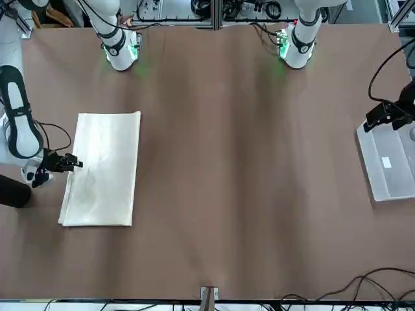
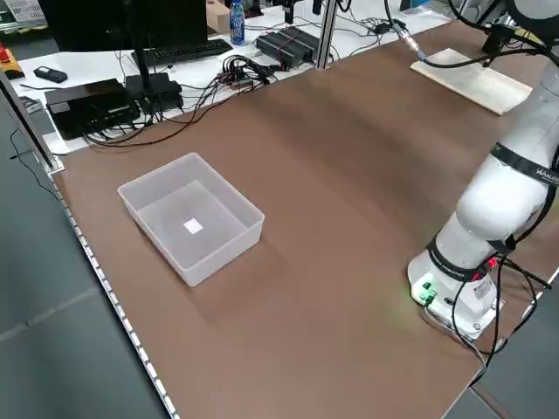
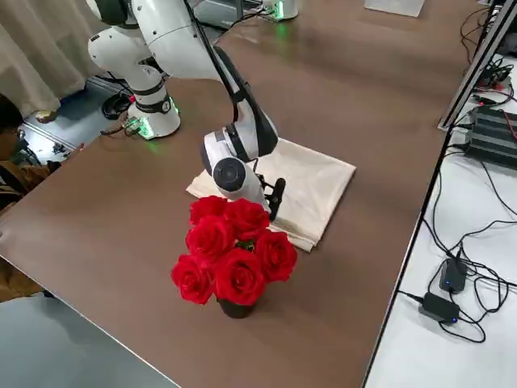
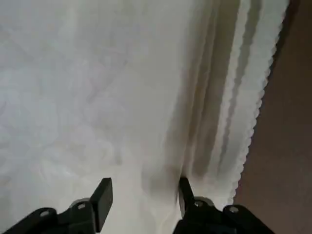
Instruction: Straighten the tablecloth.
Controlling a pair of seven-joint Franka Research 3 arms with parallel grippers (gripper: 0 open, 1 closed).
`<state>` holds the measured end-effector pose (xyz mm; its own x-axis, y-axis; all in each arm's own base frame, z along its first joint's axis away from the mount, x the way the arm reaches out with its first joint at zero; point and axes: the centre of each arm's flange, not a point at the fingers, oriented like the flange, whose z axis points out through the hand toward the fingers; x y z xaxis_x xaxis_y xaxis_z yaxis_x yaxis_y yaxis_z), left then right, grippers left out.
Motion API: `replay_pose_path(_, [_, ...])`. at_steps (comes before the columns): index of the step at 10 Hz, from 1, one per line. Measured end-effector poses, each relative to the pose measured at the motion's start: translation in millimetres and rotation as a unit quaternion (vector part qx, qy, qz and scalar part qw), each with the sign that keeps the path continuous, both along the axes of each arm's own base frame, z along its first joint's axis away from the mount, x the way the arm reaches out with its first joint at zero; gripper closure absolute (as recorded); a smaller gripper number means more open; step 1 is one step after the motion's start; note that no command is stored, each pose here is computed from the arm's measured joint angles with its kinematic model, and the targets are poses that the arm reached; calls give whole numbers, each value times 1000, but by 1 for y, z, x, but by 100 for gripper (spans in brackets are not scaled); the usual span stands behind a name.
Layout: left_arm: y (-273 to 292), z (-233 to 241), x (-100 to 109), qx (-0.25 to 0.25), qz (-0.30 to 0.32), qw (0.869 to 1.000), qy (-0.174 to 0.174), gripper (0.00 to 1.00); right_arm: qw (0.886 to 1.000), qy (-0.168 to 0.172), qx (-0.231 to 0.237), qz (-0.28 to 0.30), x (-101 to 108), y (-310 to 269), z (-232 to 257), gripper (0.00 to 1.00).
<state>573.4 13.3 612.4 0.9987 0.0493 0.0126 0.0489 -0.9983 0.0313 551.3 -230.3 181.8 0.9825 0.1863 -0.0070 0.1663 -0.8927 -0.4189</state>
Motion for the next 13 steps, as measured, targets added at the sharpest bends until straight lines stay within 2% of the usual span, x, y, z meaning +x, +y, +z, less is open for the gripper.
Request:
replay_pose_path(3, [0,0,0,0,0,1000,0,0,1000,1,0,1,4,-3,-8,38])
replay_pose_path(8, [0,0,0,0,0,1000,0,0,1000,0,1,1,7,-6,-12,47])
replay_pose_path(9, [0,0,0,0,0,1000,0,0,1000,-1,1,2,7,-7,-12,54])
replay_pose_path(10, [0,0,0,0,0,1000,0,0,1000,-1,1,3,7,-8,-12,74])
replay_pose_path(13, [0,0,0,0,0,1000,0,0,1000,-4,2,11,8,-7,-14,96])
